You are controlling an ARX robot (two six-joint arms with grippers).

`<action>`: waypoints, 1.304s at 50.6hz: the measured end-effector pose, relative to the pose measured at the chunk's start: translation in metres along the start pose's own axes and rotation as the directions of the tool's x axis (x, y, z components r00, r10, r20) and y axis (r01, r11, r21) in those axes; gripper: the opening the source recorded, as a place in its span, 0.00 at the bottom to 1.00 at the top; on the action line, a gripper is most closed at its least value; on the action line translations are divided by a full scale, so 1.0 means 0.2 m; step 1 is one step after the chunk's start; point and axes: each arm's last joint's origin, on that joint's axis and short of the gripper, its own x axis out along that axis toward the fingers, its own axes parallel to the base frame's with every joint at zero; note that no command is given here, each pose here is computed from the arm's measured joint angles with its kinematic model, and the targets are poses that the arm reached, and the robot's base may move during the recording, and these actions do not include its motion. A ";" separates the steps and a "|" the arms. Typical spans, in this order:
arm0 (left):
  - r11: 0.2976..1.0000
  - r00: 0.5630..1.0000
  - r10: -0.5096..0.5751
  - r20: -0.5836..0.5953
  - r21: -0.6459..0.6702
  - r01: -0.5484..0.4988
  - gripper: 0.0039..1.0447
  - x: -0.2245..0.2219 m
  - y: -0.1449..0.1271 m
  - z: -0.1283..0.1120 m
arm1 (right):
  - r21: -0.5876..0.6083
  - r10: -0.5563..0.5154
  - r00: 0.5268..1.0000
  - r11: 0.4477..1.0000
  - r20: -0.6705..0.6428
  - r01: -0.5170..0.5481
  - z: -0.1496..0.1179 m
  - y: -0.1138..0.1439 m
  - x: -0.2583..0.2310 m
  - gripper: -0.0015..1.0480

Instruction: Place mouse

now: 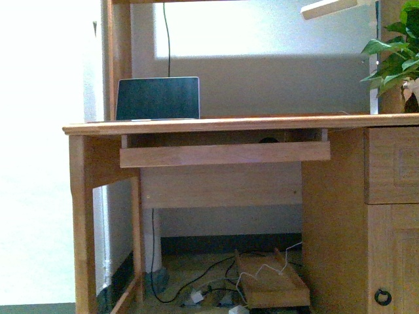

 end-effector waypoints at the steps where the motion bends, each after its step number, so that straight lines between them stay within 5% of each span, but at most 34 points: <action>1: 1.000 1.000 0.000 0.000 0.000 0.000 0.93 0.00 0.00 0.00 | 0.000 0.000 1.000 1.000 0.000 0.000 0.00 0.00 0.00 0.93; 66: 1.000 1.000 0.000 0.000 0.000 0.000 0.93 0.00 0.00 0.00 | 0.000 0.000 1.000 1.000 0.000 0.000 0.00 0.00 0.00 0.93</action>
